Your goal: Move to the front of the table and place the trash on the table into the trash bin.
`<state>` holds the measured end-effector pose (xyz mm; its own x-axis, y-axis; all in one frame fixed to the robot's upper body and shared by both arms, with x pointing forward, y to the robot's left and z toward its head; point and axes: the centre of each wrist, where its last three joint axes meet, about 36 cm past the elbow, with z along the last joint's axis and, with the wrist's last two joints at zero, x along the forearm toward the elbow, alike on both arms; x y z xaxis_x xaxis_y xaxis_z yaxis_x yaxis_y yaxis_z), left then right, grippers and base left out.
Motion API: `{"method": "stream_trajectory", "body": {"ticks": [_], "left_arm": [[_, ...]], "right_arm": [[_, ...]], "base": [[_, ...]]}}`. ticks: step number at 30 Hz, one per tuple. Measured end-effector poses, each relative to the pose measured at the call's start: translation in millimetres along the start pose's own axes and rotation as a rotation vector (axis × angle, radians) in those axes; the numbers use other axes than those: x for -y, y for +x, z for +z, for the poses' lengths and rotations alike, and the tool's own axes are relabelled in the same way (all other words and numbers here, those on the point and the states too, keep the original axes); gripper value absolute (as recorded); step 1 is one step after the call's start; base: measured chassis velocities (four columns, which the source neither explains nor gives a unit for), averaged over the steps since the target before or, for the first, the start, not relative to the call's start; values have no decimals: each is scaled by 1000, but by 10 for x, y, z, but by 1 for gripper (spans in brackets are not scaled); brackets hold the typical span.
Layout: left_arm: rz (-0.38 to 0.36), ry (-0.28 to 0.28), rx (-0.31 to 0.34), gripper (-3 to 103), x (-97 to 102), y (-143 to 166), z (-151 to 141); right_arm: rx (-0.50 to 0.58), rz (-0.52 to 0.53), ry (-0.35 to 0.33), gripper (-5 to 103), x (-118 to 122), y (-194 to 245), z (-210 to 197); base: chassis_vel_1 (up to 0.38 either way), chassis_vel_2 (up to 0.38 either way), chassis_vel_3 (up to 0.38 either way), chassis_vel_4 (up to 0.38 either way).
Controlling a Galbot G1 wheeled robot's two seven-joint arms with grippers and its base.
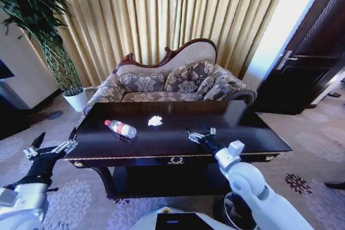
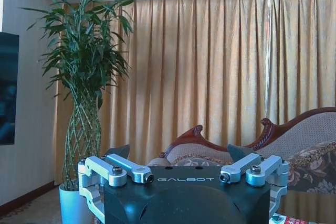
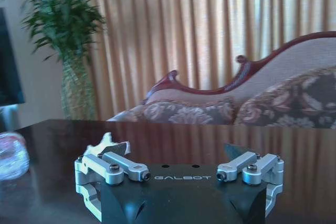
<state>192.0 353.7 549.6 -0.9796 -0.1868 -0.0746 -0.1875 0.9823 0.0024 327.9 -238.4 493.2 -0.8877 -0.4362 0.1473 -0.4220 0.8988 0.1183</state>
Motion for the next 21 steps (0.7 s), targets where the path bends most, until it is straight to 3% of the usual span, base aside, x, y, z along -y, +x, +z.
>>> {"method": "stream_trajectory", "body": {"ticks": [10, 16, 21], "left_arm": [[-7, -15, 12, 100, 17, -55, -23], [-26, -58, 7, 100, 56, -42, 17], [-13, -54, 8, 100, 132, -78, 49]], "right_arm": [[-47, -109, 38, 100, 78, -405, -51], [-42, -192, 67, 100, -25, -731, -152], [-54, -234, 76, 100, -117, -920, -139]], "base": [[0, 0, 0, 0], [0, 0, 0, 0], [0, 0, 0, 0]]}}
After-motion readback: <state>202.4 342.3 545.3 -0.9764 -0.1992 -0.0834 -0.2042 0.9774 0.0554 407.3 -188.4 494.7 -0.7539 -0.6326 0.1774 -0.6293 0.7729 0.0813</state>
